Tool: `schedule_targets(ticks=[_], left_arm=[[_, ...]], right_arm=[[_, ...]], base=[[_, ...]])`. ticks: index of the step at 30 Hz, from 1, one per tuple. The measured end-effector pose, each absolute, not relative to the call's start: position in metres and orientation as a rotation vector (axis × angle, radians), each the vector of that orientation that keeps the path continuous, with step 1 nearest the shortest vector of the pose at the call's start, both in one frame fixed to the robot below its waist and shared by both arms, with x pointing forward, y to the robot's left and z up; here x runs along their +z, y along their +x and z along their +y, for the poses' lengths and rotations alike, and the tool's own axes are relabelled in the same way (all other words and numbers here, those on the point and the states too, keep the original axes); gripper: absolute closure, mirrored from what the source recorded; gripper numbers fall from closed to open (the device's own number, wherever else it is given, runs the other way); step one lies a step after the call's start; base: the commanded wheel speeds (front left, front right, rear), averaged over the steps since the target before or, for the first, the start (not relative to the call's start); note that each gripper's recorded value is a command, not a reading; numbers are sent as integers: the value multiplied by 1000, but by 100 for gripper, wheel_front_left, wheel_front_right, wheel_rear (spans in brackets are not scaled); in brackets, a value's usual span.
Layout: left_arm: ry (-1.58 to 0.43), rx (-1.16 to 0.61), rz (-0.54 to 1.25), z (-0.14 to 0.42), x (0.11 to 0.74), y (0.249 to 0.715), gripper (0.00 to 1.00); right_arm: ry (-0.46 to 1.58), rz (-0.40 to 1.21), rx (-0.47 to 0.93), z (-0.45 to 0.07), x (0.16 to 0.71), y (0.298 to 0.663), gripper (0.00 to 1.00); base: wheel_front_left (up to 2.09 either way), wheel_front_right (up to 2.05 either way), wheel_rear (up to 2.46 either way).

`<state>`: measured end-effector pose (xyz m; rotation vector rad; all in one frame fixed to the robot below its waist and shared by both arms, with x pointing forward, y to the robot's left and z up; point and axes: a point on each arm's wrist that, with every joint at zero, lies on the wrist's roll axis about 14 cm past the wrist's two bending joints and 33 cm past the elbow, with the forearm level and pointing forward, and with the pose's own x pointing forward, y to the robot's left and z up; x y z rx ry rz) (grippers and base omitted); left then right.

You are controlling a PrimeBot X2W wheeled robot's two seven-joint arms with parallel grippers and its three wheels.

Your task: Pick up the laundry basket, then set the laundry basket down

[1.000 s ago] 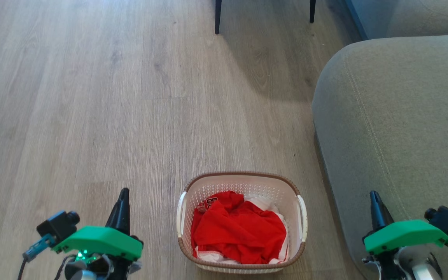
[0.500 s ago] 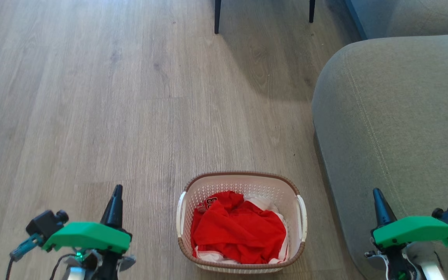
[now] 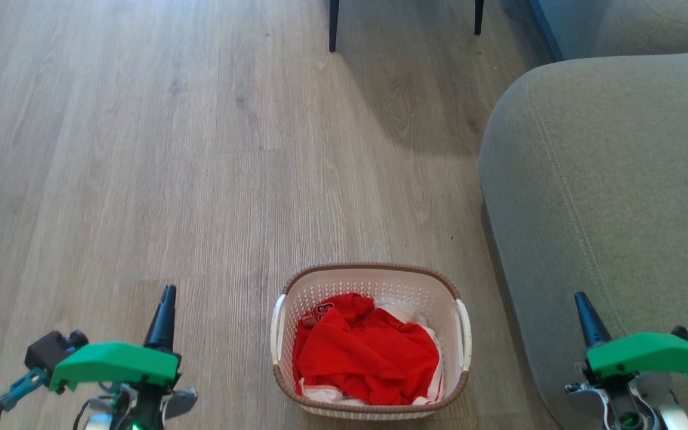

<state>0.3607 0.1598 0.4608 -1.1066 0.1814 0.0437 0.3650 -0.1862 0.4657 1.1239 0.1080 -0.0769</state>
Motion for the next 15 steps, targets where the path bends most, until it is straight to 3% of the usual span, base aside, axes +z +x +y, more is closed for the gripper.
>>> schedule_targets(ticks=[15], left_arm=[[-1271, 48, 165, 167, 466, 366, 100]], right_arm=[[1284, 93, -83, -191, 471, 370, 100]], base=[[0, 0, 0]])
